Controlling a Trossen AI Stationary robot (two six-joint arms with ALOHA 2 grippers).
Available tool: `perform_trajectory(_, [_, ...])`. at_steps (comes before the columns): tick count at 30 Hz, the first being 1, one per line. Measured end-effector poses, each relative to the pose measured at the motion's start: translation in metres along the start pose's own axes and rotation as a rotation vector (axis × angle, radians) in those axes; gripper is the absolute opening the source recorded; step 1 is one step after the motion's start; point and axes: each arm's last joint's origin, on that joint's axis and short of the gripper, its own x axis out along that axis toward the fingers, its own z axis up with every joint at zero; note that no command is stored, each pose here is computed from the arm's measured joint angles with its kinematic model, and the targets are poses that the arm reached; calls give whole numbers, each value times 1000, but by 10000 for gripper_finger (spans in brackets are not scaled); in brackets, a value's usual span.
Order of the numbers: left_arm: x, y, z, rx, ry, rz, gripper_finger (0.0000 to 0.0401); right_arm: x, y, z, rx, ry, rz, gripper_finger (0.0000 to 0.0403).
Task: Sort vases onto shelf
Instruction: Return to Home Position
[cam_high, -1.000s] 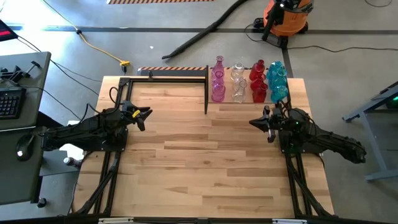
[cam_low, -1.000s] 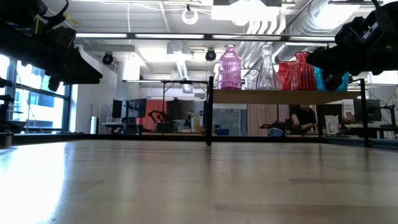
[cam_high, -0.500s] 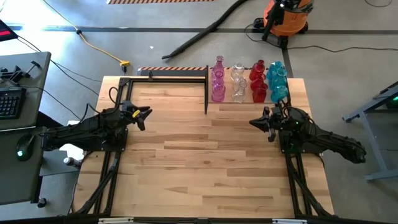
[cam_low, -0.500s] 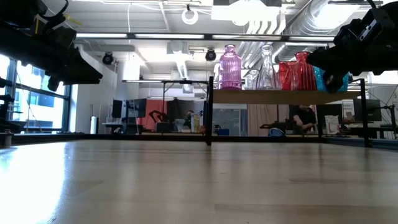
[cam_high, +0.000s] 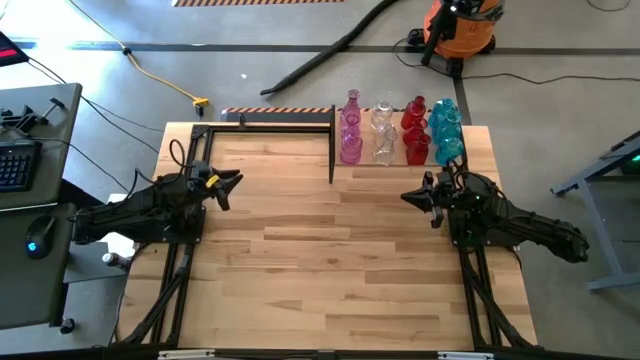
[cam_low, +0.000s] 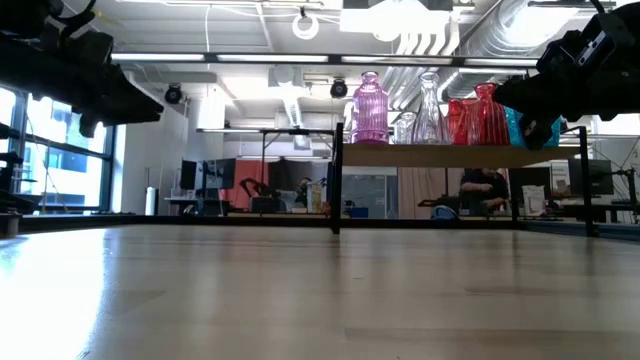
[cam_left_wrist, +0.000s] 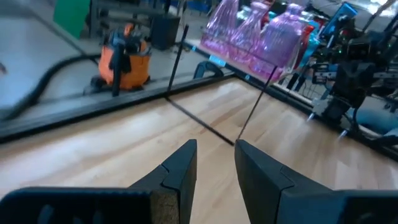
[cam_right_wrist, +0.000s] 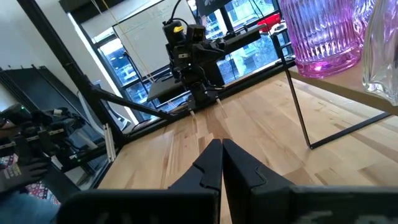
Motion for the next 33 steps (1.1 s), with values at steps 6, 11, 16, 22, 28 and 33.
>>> perform_trajectory(6, [0, -2, 4, 216, -42, -18, 101, 0, 0, 0, 2, 0, 0, 0])
perform_trajectory(11, [0, -4, 2, 400, -11, -97, 101, 0, 0, 0, 1, 0, 0, 0])
perform_trajectory(16, [0, -4, -5, 502, 63, -206, 101, 0, 0, 0, 0, 0, 0, 0])
perform_trajectory(22, [-1, -4, -9, 542, 97, -224, 101, 0, 0, 0, 1, 0, 0, 0])
perform_trajectory(28, [-1, -4, -9, 465, 105, -220, 101, 0, 0, 0, 1, 0, 0, 0])
perform_trajectory(33, [-1, -4, -9, 462, 106, -219, 101, 0, 0, 0, 0, 0, 0, 0])
